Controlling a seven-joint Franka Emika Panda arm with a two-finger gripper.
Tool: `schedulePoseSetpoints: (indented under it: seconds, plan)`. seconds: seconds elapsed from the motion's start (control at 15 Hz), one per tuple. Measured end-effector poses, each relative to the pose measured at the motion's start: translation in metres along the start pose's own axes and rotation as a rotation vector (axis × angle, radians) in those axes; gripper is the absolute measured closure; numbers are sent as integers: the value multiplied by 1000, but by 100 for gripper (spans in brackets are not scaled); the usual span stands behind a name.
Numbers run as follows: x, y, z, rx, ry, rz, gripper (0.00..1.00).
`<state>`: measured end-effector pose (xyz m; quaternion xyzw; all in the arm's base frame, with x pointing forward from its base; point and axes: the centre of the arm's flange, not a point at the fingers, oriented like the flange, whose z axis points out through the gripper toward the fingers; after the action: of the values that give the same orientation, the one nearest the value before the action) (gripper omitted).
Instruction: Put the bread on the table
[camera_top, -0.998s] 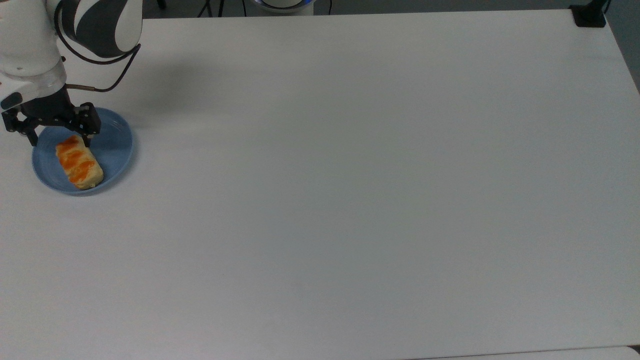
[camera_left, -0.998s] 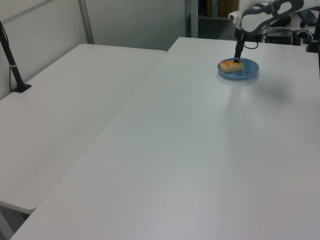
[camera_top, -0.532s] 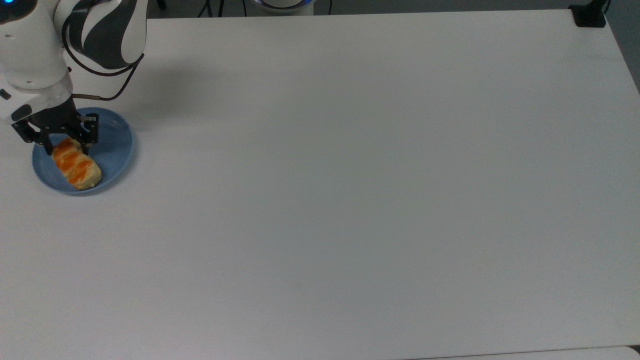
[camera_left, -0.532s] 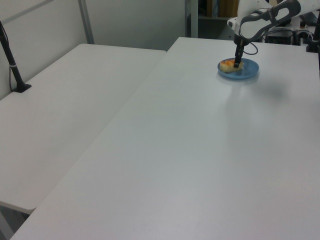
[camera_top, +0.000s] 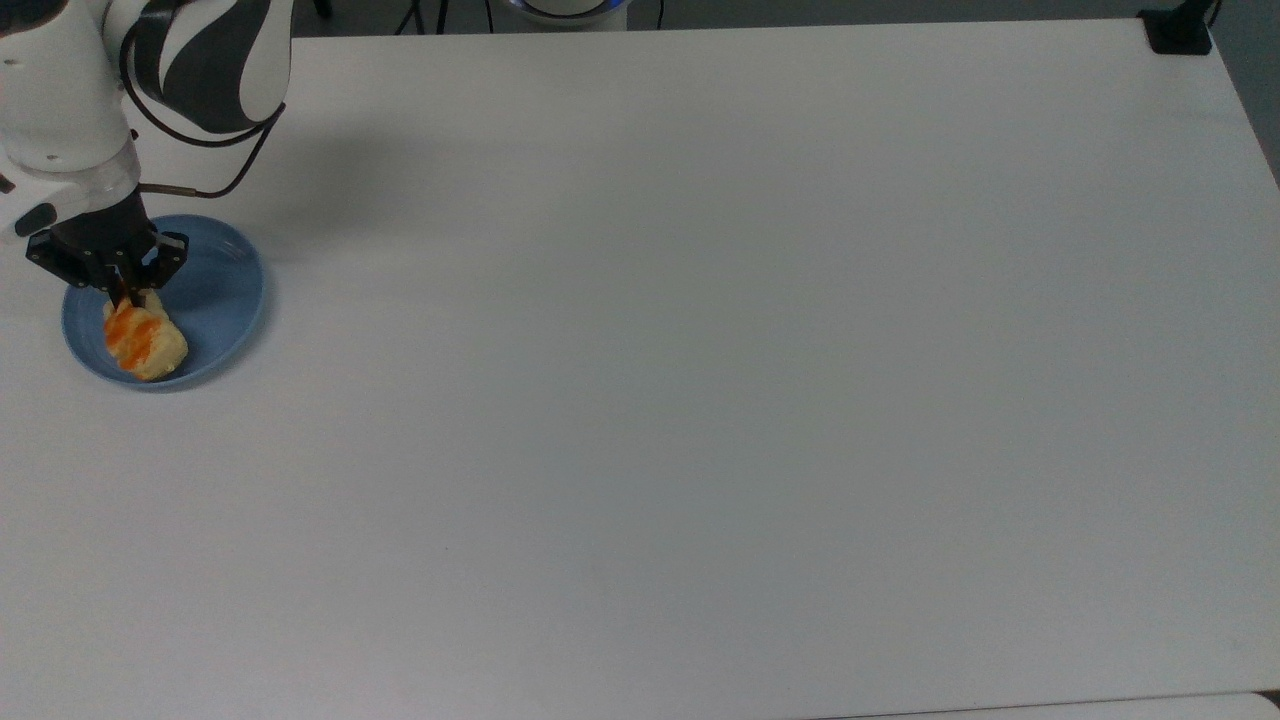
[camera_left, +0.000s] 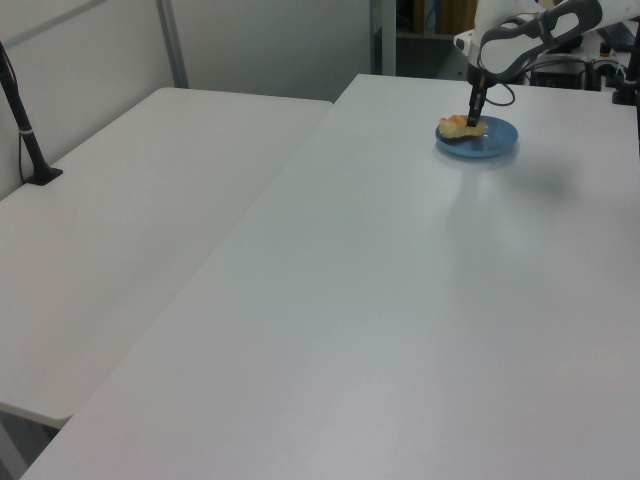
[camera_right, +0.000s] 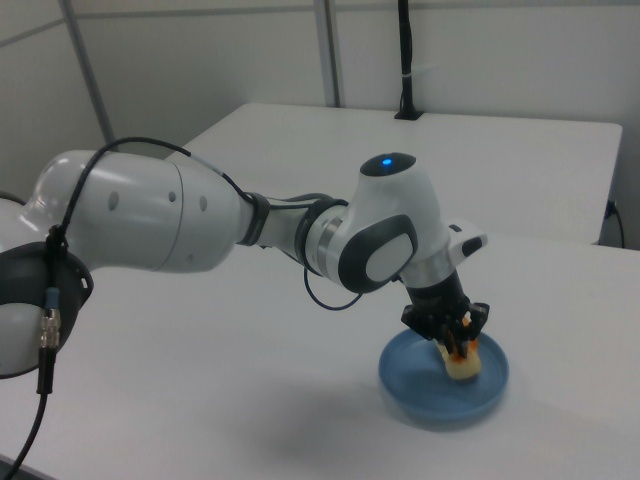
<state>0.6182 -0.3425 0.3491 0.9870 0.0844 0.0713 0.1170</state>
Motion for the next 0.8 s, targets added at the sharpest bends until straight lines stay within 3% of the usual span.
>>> schedulePoseSetpoints:
  seconds: [0.2, 0.47, 0.8]
  plan:
    - [8, -10, -32, 20, -19, -17, 87]
    - [33, -58, -93, 83, -42, -45, 87]
    - [67, -172, -171, 144, -126, 60, 87]
